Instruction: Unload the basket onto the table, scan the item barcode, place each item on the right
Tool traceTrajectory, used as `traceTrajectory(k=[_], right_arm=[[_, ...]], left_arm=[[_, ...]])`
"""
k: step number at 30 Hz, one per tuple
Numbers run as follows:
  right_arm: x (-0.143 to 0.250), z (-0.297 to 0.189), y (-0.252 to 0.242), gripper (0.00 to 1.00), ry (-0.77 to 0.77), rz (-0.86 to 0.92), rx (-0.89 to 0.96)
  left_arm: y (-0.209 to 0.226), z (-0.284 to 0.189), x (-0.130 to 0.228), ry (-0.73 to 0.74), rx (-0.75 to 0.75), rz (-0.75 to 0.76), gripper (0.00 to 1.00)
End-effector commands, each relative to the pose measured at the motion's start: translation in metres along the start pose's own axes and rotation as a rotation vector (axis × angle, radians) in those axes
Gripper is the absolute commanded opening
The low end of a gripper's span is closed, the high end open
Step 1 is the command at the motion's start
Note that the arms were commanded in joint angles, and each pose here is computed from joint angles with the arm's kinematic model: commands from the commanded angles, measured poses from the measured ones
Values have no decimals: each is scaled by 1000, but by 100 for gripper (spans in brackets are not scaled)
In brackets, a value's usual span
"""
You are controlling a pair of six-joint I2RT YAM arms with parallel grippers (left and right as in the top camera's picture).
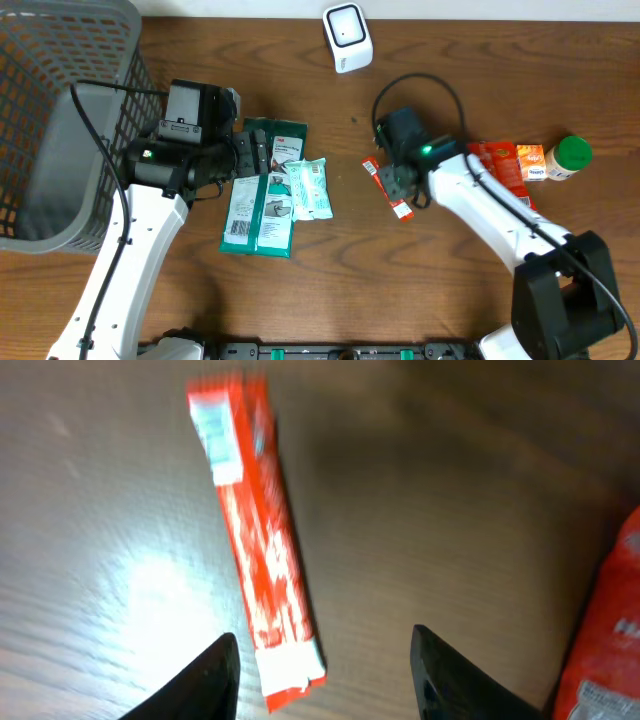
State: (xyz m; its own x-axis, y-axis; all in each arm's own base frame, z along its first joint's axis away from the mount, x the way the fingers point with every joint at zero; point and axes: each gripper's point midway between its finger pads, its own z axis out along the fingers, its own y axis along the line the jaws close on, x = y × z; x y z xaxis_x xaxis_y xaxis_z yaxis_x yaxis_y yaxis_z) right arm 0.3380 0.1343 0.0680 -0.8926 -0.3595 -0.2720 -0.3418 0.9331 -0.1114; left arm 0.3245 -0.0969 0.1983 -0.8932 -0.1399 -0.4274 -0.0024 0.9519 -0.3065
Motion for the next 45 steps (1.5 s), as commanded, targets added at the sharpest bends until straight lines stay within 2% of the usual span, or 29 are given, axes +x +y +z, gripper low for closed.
traceTrajectory(k=[1,5,12,19,30,40,45], right_arm=[[-1,-4,5,45,16,52,-155],[17,7,5,43,76,91,-238],[48,38,14,45,136,62,-251],[46,52,9,44,82,41,-208],[59,61,12,39,95,42,-212],[70,72,18,28,74,27,-214],[68,72,27,27,67,-5,-214]], left_arm=[[1,1,1,7,-3,5,84],[1,1,1,7,-3,5,85],[1,1,1,7,-3,5,84],[1,1,1,7,-3,5,84],[1,1,1,7,-3,5,85],[1,1,1,7,-3,5,84],[1,1,1,7,-3,5,84]])
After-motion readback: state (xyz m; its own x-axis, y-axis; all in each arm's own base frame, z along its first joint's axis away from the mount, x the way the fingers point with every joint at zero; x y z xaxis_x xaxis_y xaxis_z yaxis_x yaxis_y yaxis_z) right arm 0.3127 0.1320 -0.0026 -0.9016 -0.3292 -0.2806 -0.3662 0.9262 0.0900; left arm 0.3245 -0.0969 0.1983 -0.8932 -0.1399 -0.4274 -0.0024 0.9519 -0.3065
